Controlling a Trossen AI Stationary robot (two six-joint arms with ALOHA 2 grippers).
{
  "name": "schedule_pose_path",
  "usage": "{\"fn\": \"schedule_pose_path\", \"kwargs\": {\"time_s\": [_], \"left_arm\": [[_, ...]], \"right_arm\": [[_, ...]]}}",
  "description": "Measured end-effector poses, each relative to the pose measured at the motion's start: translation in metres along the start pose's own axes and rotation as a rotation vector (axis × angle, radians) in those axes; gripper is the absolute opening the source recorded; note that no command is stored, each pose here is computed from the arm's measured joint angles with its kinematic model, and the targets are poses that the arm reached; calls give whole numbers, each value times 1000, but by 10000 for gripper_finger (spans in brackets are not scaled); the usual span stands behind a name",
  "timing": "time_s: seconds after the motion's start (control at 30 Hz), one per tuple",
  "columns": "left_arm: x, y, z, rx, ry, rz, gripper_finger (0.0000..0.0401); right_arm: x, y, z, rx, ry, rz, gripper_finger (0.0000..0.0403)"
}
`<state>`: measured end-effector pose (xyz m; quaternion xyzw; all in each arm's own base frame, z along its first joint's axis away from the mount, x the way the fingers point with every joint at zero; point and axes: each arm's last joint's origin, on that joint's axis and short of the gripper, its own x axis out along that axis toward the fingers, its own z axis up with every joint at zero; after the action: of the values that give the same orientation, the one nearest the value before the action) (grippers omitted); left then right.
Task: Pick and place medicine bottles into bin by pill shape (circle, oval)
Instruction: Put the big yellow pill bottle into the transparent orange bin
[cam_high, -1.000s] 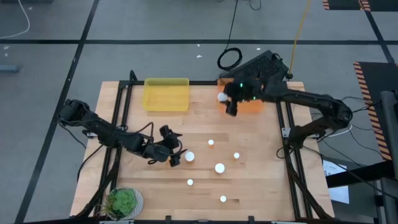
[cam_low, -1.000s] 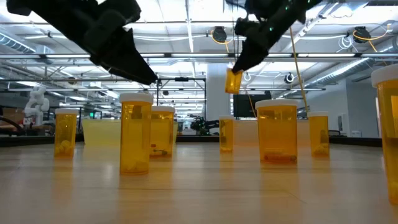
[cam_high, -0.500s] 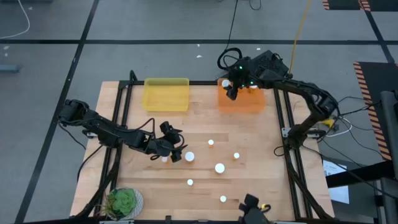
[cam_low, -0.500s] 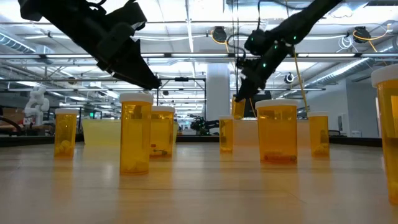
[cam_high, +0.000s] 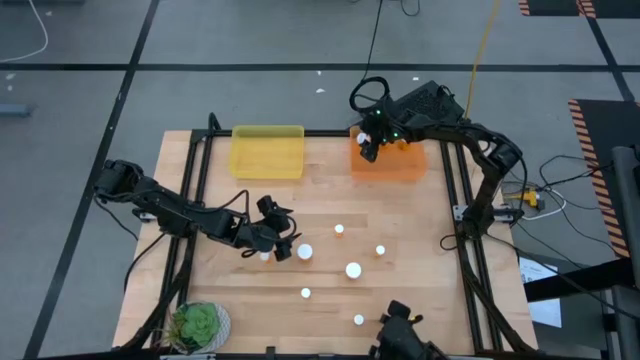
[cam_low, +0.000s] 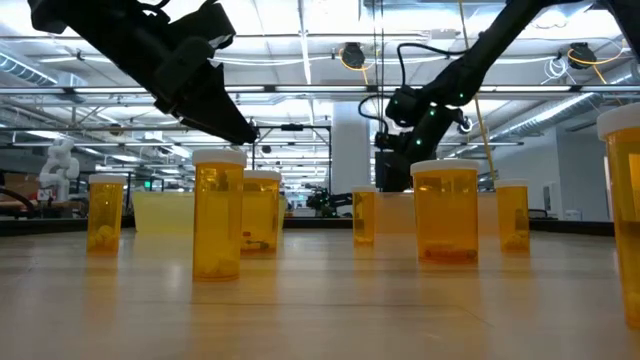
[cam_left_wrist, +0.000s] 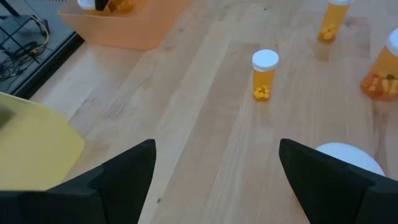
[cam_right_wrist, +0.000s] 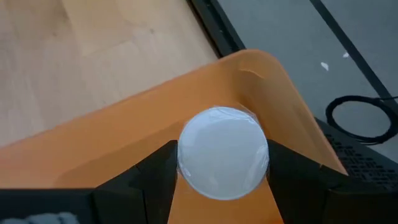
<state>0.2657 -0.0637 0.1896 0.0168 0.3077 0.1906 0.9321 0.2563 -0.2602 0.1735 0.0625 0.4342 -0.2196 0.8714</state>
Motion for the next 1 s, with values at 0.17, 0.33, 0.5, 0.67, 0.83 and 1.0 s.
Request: {"fn": "schedule_pose_path", "kwargs": {"time_s": [0.17,0.33,0.5,0.67,0.83,1.0], "left_arm": [[0,0,0,0,0,0,346],[0,0,0,0,0,0,347],[0,-1,0,-8,7,-23,346],[0,-1,0,-18,7,-27,347],[0,-1,0,-25,7,-28,347],[0,-2,0,-33,10,-37,346]], "right_arm": [[1,-1,0,0,9,-34,216],[1,-2,0,0,13,-45,216],[1,-2,0,8,13,-52,219],[1,-4,0,7,12,-82,241],[1,-7,3,16,-23,-96,262],[1,-7,3,17,-30,-98,269]]}}
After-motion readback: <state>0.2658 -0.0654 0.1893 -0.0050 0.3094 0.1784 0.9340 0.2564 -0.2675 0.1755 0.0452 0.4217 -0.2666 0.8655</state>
